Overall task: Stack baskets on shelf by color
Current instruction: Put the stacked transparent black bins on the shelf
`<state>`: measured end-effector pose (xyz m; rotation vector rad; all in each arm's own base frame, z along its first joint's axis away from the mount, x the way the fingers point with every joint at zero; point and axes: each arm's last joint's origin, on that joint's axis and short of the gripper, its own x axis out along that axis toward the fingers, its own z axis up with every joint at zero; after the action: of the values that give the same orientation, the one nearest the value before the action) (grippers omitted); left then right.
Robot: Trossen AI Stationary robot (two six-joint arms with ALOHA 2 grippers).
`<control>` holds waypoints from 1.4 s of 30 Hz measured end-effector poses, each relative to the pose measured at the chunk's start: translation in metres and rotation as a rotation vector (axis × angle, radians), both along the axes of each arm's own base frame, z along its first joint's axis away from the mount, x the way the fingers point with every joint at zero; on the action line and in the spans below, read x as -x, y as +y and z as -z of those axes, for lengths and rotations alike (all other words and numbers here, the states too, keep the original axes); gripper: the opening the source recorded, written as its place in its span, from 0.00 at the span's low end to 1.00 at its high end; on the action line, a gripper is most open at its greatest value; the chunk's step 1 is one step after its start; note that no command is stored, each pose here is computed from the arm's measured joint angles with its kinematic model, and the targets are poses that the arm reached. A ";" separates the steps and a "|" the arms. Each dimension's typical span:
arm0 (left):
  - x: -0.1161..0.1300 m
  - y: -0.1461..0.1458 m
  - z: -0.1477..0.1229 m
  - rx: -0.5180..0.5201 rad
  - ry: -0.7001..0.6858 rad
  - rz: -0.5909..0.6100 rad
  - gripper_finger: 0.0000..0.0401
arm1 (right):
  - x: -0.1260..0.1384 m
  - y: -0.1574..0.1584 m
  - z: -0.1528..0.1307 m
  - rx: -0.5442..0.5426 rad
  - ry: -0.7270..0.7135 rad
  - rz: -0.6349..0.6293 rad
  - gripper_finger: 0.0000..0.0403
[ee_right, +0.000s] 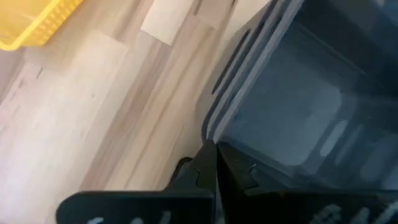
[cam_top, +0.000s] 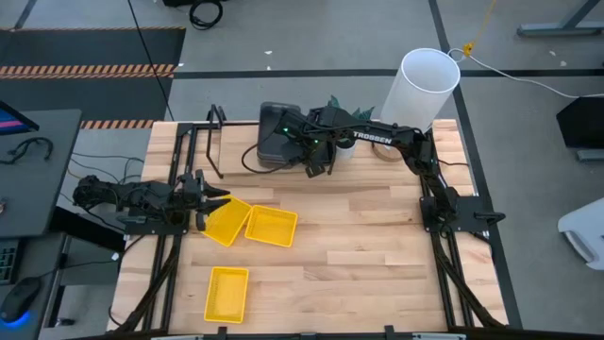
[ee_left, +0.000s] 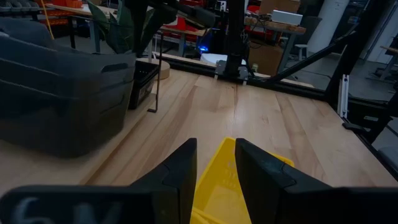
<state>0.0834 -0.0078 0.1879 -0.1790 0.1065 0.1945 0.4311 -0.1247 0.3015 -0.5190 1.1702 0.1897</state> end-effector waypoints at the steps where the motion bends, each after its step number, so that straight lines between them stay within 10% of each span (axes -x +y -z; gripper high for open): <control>1: 0.000 0.000 0.000 0.000 0.000 0.000 0.29 | 0.000 0.001 -0.001 0.002 0.002 -0.003 0.01; 22: 0.000 0.000 0.000 0.000 0.000 0.000 0.29 | 0.003 0.005 -0.004 -0.004 0.035 -0.020 0.02; 42: 0.000 0.000 0.000 0.000 0.000 0.000 0.29 | 0.007 0.010 -0.021 0.000 -0.012 0.053 0.27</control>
<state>0.0833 -0.0078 0.1879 -0.1789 0.1066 0.1945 0.4237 -0.1143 0.3224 -0.4879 1.1709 0.1413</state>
